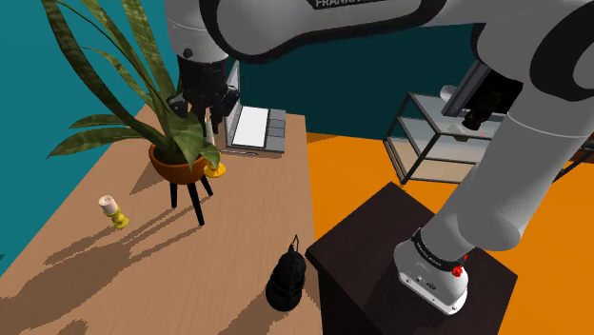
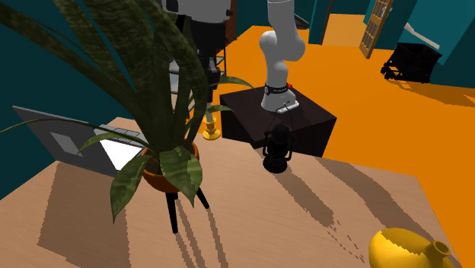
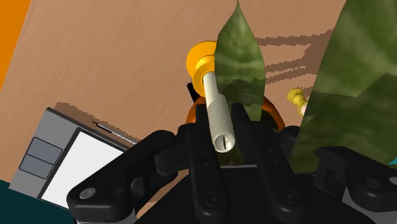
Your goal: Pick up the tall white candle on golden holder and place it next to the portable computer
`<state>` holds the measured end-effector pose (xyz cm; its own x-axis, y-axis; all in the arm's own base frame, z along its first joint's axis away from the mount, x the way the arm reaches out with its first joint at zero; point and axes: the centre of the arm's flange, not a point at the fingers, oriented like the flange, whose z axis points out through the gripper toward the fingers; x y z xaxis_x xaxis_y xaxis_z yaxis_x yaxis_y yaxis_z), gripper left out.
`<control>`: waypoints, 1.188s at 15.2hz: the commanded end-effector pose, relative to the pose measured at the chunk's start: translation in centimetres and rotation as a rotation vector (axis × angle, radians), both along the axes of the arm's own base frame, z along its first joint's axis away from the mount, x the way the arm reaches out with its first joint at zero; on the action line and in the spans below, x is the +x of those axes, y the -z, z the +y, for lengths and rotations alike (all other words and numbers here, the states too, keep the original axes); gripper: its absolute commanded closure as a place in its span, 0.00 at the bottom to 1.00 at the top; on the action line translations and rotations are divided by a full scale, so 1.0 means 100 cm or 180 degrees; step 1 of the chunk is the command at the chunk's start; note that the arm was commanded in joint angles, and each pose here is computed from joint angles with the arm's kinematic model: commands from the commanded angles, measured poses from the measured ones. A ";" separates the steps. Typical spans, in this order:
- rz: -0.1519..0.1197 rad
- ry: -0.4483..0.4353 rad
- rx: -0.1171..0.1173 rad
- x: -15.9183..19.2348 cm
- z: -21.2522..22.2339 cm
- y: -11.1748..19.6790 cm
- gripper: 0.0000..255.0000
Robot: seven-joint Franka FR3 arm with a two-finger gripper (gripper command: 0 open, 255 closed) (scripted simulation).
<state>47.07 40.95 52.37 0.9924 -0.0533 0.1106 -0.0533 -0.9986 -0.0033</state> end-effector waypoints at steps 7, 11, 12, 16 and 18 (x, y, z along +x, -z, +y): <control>0.0001 0.0000 -0.0001 0.000 0.001 -0.042 1.00; 0.0001 0.0000 -0.0001 0.000 0.001 -0.063 1.00; 0.0001 0.0000 -0.0001 0.000 0.001 -0.068 1.00; 0.0001 0.0000 -0.0001 0.014 -0.050 -0.068 1.00; 0.0001 0.0000 -0.0001 0.021 -0.075 -0.068 1.00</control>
